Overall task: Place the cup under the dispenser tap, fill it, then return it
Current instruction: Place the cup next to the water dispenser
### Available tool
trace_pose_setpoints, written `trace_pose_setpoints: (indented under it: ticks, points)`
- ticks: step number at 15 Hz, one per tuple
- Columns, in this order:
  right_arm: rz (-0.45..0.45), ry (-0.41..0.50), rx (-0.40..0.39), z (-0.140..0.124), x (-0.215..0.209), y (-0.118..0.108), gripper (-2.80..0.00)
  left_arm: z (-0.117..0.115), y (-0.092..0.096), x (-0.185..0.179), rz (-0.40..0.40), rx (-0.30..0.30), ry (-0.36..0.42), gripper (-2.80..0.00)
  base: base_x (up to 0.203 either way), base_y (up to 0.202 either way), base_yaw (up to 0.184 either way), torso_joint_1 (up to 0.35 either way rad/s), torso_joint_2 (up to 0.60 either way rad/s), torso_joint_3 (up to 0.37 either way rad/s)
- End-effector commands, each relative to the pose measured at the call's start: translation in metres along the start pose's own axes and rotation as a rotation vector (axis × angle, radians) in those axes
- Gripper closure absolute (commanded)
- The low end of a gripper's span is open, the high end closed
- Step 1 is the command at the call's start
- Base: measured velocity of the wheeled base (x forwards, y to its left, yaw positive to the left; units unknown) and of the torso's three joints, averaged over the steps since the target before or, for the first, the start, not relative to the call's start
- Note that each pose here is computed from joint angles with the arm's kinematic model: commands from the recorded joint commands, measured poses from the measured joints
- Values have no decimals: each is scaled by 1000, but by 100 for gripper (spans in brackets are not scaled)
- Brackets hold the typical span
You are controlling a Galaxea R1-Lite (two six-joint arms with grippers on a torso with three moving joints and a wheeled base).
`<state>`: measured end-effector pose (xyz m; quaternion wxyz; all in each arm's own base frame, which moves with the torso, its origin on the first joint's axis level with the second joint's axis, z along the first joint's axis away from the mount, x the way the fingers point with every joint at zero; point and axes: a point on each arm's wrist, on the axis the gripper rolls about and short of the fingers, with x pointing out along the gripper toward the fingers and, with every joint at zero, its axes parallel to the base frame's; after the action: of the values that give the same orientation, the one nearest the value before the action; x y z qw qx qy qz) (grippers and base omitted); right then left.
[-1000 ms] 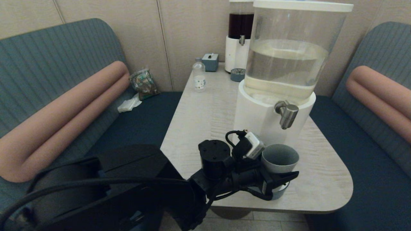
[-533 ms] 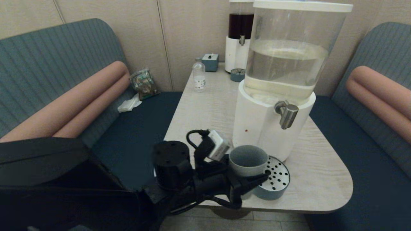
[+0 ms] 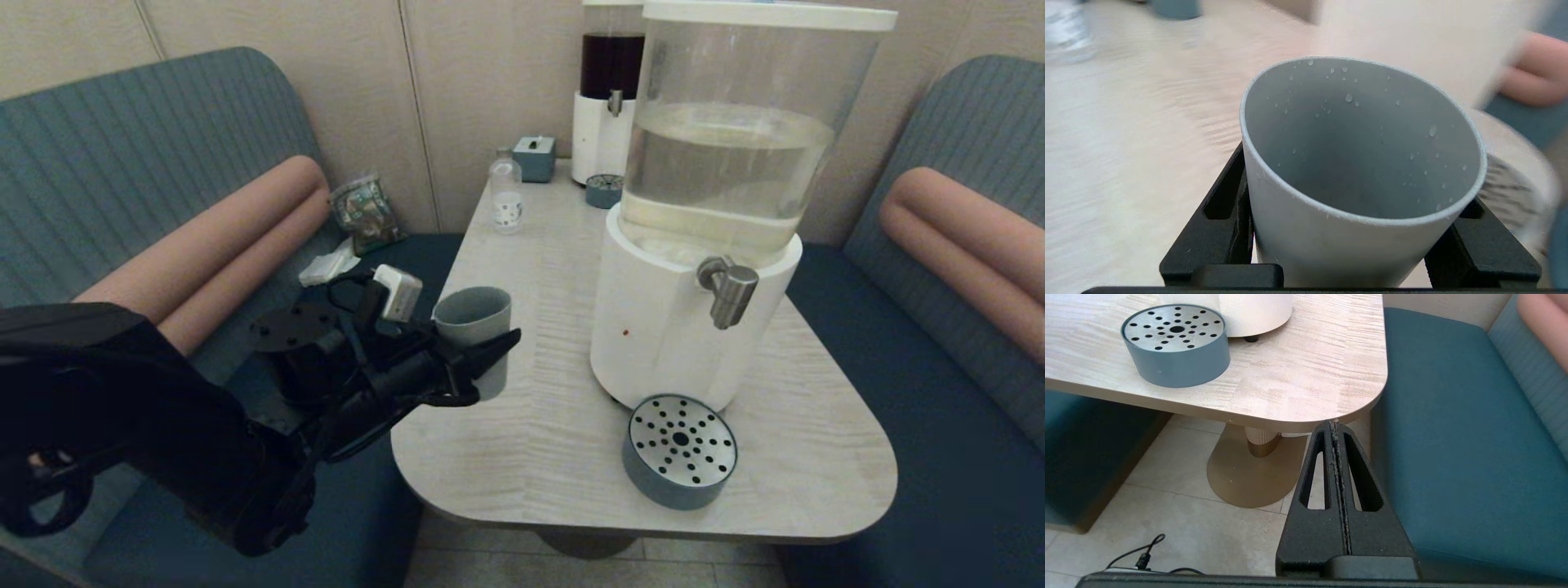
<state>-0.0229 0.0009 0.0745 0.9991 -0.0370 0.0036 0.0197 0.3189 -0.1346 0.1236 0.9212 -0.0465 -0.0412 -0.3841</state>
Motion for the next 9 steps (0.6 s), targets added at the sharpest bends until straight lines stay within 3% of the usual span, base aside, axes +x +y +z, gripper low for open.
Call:
trace_pose_setpoints:
  ticks: [1, 4, 9]
  points:
    - [1, -1, -1, 0, 0, 0, 0, -22, 20, 8, 36, -16, 28, 0, 0, 0, 0, 0, 0, 0]
    - [2, -1, -1, 0, 0, 0, 0, -43, 40, 25, 62, -21, 30, 0, 0, 0, 0, 0, 0, 0]
    - [2, -1, -1, 0, 0, 0, 0, -59, 53, 42, 68, -19, 21, 0, 0, 0, 0, 0, 0, 0]
